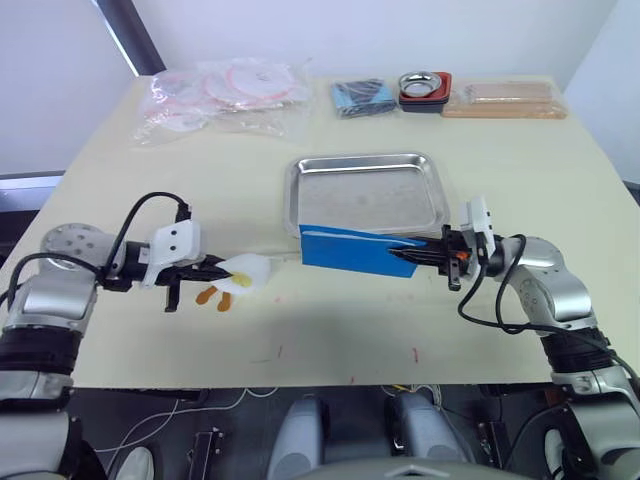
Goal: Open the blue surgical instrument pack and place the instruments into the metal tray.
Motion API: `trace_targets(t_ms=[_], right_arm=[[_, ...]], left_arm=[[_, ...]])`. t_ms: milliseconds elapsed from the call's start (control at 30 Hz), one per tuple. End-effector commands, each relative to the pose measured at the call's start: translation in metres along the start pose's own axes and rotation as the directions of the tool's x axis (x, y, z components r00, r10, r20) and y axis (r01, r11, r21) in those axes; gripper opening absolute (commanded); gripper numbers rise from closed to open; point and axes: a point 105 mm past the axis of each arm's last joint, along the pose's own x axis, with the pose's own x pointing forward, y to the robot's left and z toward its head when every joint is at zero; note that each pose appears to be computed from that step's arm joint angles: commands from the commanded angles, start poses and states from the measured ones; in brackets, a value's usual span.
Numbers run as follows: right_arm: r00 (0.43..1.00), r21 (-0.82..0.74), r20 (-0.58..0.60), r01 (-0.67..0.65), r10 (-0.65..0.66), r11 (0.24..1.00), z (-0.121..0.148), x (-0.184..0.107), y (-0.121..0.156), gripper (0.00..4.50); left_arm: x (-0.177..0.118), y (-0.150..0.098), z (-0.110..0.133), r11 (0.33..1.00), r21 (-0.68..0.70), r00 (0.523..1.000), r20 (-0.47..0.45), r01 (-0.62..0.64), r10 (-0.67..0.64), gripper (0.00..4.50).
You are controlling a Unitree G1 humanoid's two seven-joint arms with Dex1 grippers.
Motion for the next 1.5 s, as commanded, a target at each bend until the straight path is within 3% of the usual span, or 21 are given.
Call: trace_targets(t_ms=[33, 67, 100, 167, 300, 367, 867, 1133, 1500], right_arm=[[1.000, -0.078, 0.028, 0.006, -0.004, 0.997, 0.016, -0.001, -0.002, 0.00], [1.000, -0.080, 0.026, 0.003, -0.001, 0.997, 0.016, -0.001, -0.002, 0.00], [1.000, -0.083, 0.022, 0.002, 0.000, 0.997, 0.015, 0.000, -0.002, 0.00], [1.000, -0.091, 0.015, -0.001, 0.002, 0.996, 0.014, 0.000, -0.002, 0.00], [1.000, -0.097, 0.007, -0.006, 0.006, 0.995, 0.013, 0.000, -0.002, 0.00], [1.000, -0.098, 0.004, -0.009, 0.009, 0.995, 0.012, 0.000, -0.001, 0.00], [0.999, -0.094, -0.008, -0.039, 0.038, 0.995, 0.010, 0.003, 0.002, 0.00], [0.997, -0.100, -0.039, -0.076, 0.072, 0.992, 0.004, 0.005, 0.006, 0.00], [0.996, -0.097, -0.039, -0.083, 0.080, 0.992, 0.004, 0.007, 0.008, 0.00]], left_arm=[[-0.012, 0.006, -0.017, 0.998, -0.037, 0.996, -0.077, -0.056, 0.053, 0.02], [-0.013, 0.007, -0.018, 0.997, -0.042, 0.995, -0.075, -0.068, 0.065, 0.02], [-0.013, 0.007, -0.018, 0.996, -0.057, 0.995, -0.070, -0.074, 0.070, 0.82], [-0.014, 0.008, -0.016, 0.994, -0.077, 0.996, -0.047, -0.083, 0.080, 1.52], [-0.017, 0.013, -0.009, 0.991, -0.086, 0.994, -0.012, -0.106, 0.106, 3.66], [-0.021, 0.012, -0.005, 0.991, -0.097, 0.995, 0.013, -0.096, 0.098, 4.48], [-0.061, 0.029, 0.039, 0.986, -0.094, 0.978, 0.145, -0.139, 0.152, 4.48], [-0.028, 0.025, 0.076, 0.991, -0.097, 0.921, 0.371, -0.087, 0.118, 4.48], [0.015, 0.009, 0.096, 0.986, -0.165, 0.848, 0.525, 0.015, 0.075, 4.48]])
